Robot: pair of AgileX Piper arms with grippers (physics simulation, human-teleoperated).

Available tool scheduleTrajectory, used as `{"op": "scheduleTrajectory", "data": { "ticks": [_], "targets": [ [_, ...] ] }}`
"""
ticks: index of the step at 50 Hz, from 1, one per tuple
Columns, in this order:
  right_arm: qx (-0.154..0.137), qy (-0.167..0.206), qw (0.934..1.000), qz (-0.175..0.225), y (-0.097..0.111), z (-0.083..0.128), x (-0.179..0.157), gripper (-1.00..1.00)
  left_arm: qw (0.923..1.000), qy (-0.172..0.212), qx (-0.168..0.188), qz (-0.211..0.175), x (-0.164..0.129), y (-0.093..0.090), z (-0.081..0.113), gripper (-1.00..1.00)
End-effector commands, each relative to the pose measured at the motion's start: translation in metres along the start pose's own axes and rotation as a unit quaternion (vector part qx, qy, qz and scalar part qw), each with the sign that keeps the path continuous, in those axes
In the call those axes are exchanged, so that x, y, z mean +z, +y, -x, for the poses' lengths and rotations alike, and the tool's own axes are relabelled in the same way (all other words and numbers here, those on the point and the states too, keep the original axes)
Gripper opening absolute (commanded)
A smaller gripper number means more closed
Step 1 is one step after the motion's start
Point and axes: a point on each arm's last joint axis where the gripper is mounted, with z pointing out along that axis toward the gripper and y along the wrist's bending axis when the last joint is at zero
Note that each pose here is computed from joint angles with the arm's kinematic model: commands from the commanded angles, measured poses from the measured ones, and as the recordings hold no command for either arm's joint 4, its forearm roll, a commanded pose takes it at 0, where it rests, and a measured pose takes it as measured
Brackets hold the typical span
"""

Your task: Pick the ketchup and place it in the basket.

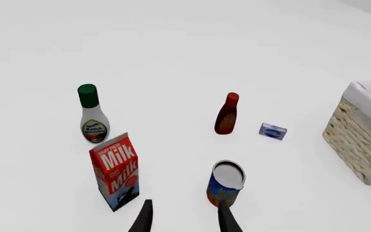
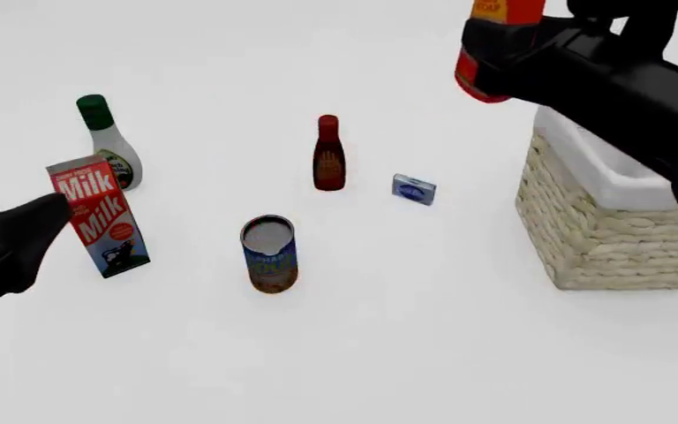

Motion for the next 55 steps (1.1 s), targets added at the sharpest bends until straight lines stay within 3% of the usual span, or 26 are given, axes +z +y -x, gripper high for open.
{"op": "scheduleTrajectory", "data": {
  "ticks": [1,7,10,35,38,55],
  "targets": [
    [0.015,-0.021,0.9985,-0.048,-0.025,0.011,-0.005,-1.00,0.9994,-0.012,0.000,0.032,-0.008,0.008,-0.022,1.00],
    [0.021,-0.025,0.9972,-0.068,-0.035,0.009,-0.008,-1.00,0.9980,-0.033,0.013,0.052,-0.017,0.011,-0.026,1.00],
    [0.020,-0.027,0.9964,-0.078,-0.040,0.010,-0.011,-1.00,0.9988,-0.013,-0.005,0.047,-0.008,0.012,-0.038,1.00],
    [0.017,-0.039,0.9871,-0.154,-0.074,0.022,-0.031,-1.00,0.9969,-0.027,-0.007,0.073,-0.016,0.017,-0.060,1.00],
    [0.016,-0.039,0.9864,-0.159,-0.076,0.022,-0.033,-1.00,0.9971,-0.020,-0.024,0.070,-0.012,0.018,-0.066,1.00],
    [0.021,-0.033,0.9797,-0.197,-0.094,0.018,-0.038,-1.00,0.9950,-0.034,-0.025,0.091,-0.017,0.021,-0.084,1.00]
  ]
}}
